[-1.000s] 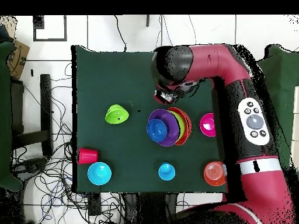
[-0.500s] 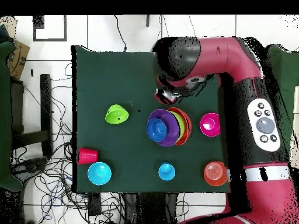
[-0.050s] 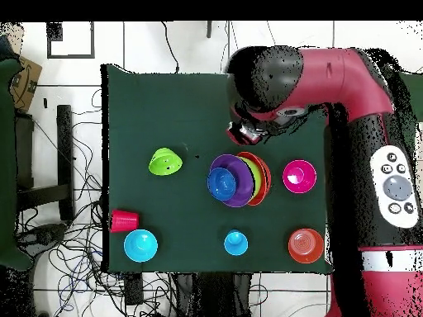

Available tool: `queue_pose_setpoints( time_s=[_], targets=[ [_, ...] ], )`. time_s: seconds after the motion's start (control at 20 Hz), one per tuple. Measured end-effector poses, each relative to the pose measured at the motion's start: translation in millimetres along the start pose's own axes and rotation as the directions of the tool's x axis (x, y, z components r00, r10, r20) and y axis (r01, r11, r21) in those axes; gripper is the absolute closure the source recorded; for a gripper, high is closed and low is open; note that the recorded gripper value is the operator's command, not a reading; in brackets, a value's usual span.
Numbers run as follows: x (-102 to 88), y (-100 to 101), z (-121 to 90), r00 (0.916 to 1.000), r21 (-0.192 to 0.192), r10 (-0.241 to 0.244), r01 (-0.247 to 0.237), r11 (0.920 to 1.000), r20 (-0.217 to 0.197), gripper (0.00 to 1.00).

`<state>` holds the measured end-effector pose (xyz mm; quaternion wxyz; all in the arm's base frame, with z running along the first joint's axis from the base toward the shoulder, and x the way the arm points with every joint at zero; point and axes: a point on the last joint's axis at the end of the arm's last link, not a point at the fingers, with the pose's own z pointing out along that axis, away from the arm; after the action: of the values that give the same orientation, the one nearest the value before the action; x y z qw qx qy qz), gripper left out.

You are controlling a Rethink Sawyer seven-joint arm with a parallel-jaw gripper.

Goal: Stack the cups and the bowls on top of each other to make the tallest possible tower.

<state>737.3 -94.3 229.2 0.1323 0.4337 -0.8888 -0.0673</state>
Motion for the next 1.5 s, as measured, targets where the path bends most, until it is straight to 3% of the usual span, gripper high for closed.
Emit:
queue_pose_setpoints(
  time_s=[0.95,1.5],
  targets=[
    [49.3,-28.1,6.5,0.9969,0.014,0.069,-0.069,0.9975,0.037,0.0],
    [55.5,-29.7,24.7,0.9955,0.038,0.064,-0.067,0.997,0.069,0.0]
  ],
)
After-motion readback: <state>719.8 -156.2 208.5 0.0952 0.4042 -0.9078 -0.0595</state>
